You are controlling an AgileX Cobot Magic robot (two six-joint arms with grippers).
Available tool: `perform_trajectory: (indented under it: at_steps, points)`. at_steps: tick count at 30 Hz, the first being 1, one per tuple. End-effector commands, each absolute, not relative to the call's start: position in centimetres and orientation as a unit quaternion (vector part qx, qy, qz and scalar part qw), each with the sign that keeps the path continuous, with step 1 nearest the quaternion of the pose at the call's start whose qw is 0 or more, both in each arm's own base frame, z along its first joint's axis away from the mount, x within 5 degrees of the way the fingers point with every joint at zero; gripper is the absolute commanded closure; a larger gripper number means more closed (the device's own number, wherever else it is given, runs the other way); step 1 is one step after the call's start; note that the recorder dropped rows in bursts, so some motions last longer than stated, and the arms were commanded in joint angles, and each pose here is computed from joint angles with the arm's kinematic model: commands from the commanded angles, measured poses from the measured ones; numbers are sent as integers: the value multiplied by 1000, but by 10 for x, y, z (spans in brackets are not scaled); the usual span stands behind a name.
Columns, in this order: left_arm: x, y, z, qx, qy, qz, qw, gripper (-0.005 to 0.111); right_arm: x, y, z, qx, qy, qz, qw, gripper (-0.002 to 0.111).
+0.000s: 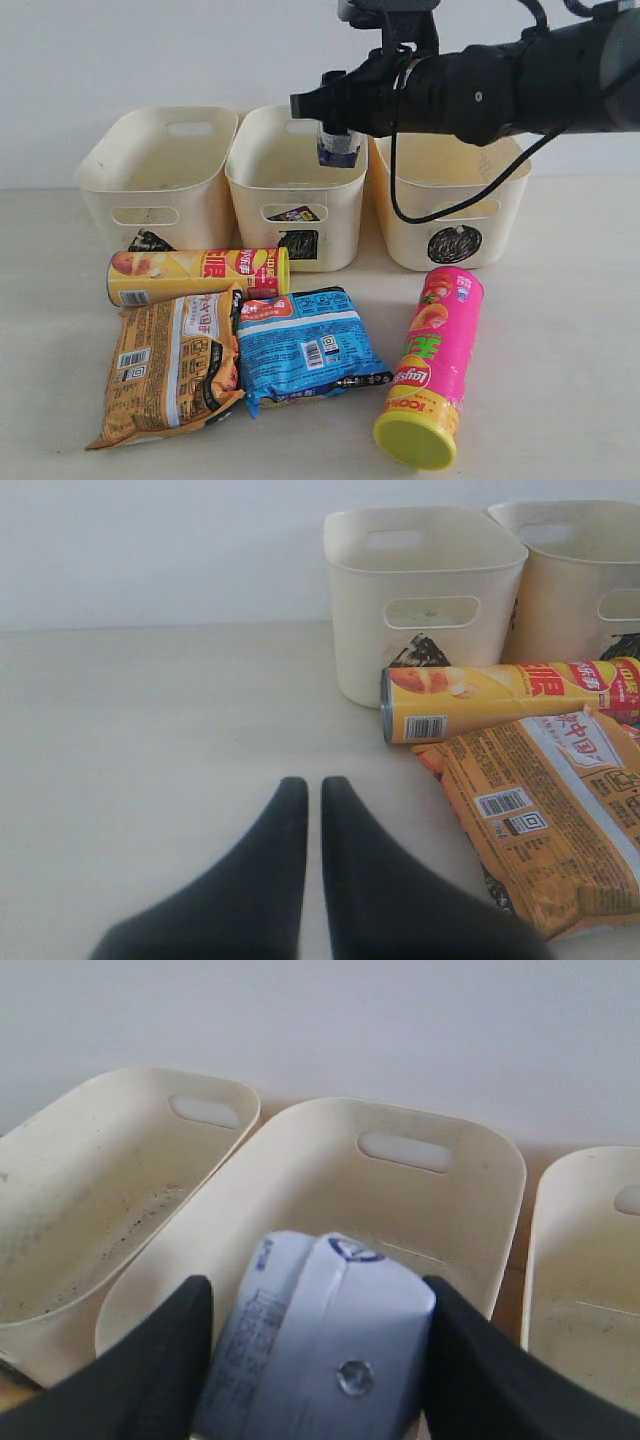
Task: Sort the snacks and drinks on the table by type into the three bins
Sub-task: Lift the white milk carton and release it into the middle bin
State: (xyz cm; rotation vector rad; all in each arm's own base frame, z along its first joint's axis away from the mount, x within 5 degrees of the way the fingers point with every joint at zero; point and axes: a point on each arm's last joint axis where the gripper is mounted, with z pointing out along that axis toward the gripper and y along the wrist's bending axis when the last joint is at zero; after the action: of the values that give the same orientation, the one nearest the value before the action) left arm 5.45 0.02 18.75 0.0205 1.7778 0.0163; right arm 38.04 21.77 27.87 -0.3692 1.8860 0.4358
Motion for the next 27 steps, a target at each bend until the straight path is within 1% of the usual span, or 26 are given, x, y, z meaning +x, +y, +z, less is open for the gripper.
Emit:
perform_trajectory:
  at_steps: [1,2,3,4,5,6,7,8,12,15,17,18,20,21,23,24,25,27]
  points:
    - [54,0,186,9,777,4,630,102,385,220,280,-160,777,184,580,94]
    - [54,0,186,9,777,4,630,102,385,220,279,-160,777,184,581,86]
    - [54,0,186,9,777,4,630,102,386,220,280,-159,774,184,584,66]
    - [54,0,186,9,777,4,630,102,386,220,280,-159,773,185,586,52]
    - [54,0,186,9,777,4,630,102,386,220,281,-158,770,186,590,25]
    - [54,0,186,9,777,4,630,102,386,220,282,-158,769,186,591,15]
    - [54,0,186,9,777,4,630,102,386,220,283,-157,768,187,593,8]
    - [54,0,186,9,777,4,630,102,385,220,286,-158,765,187,595,3]
    - [54,0,186,9,777,4,630,102,377,215,304,-158,762,189,599,3]
    - [54,0,186,9,777,4,630,102,362,207,322,-165,784,183,569,3]
    - [54,0,186,9,777,4,630,102,353,201,325,-176,810,172,532,10]
    - [54,0,186,9,777,4,630,102,350,200,324,-184,819,164,518,18]
    - [54,0,186,9,777,4,630,102,347,198,318,-203,836,142,490,38]
    - [54,0,186,9,777,4,630,102,345,196,313,-211,850,131,465,55]
    - [54,0,186,9,777,4,630,102,341,193,305,-223,869,111,428,85]
    - [54,0,186,9,777,4,630,102,339,192,302,-225,877,106,411,105]
    - [54,0,186,9,777,4,630,102,337,191,300,-225,884,102,396,106]
    - [54,0,186,9,777,4,630,102,335,189,298,-227,892,97,378,104]
